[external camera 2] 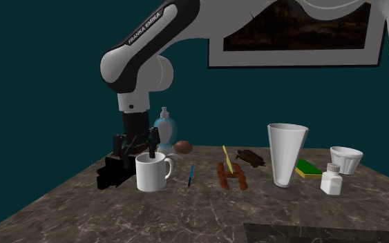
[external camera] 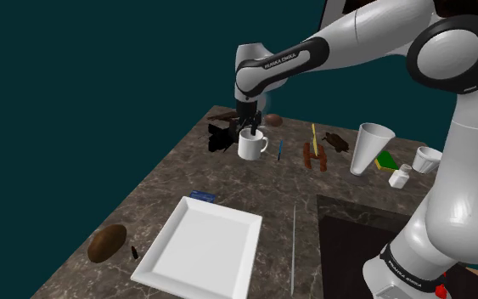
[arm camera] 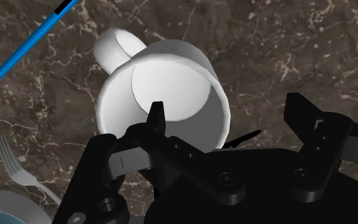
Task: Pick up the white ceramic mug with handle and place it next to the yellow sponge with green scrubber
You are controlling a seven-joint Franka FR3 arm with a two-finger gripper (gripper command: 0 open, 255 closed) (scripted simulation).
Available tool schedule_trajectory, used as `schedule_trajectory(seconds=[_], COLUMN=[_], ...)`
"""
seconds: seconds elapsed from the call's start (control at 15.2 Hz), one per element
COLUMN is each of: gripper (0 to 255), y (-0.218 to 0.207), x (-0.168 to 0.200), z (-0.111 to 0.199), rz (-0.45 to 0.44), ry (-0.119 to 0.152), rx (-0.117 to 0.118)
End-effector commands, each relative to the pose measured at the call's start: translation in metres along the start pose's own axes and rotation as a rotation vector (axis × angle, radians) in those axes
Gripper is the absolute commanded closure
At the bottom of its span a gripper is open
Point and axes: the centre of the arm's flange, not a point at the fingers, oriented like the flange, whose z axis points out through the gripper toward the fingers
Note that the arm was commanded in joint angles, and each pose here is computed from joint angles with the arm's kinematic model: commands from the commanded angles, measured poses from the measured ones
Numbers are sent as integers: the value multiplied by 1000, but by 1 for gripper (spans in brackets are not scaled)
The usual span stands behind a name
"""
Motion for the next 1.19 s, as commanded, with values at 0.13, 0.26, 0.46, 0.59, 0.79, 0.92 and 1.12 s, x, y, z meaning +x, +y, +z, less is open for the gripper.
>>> schedule_trajectory(seconds=[0.13,0.26,0.46,0.59,0.79,0.92,1.12], gripper=[0,0,0,0,255,255,255], y=[0,0,0,0,0,0,0], x=[2,2,2,2,2,2,2], z=[22,30,30,30,30,30,30], rz=[0,0,0,0,0,0,0], ry=[0,0,0,0,0,0,0], rx=[0,0,0,0,0,0,0])
